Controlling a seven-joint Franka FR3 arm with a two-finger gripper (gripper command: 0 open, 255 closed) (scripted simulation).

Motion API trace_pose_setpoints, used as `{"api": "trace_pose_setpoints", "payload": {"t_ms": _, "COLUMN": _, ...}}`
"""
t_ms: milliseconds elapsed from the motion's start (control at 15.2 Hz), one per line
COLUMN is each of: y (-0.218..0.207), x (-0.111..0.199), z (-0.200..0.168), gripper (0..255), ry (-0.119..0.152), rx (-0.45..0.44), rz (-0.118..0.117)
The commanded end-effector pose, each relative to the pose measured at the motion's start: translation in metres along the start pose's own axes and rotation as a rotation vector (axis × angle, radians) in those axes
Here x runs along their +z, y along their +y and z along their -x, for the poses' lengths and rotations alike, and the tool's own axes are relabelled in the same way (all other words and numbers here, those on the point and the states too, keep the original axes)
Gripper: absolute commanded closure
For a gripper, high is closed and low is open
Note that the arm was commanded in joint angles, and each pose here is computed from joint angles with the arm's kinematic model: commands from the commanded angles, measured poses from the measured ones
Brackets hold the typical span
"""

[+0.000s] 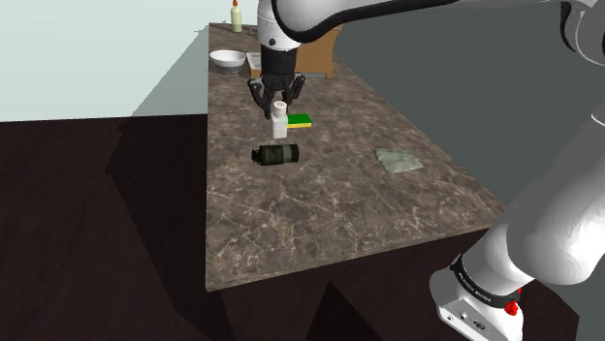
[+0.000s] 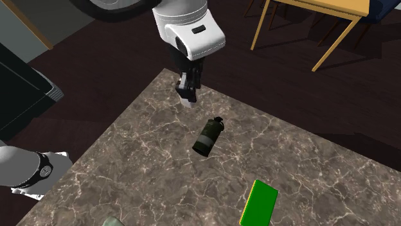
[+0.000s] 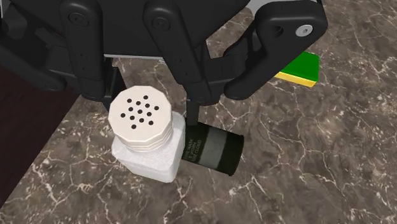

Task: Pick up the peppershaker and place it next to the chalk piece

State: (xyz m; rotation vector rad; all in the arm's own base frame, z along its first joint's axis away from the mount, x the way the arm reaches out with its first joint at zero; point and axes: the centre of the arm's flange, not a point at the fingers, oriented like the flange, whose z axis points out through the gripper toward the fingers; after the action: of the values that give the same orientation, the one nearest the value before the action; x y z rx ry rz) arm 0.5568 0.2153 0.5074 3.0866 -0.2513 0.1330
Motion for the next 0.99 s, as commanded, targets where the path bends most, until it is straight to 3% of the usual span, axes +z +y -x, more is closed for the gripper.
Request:
{"api": "trace_pose_setpoints", "payload": {"t_ms": 0, "y": 0.025, "x": 0.001, "z": 0.011, "gripper": 255, "ry": 0.000, "rx": 0.000, "rz": 0.000}}
{"api": "trace_pose_setpoints", "payload": {"t_ms": 924, "y": 0.191, "x": -0.001, "z": 0.091, "gripper": 255, "ry": 0.000, "rx": 0.000, "rz": 0.000}}
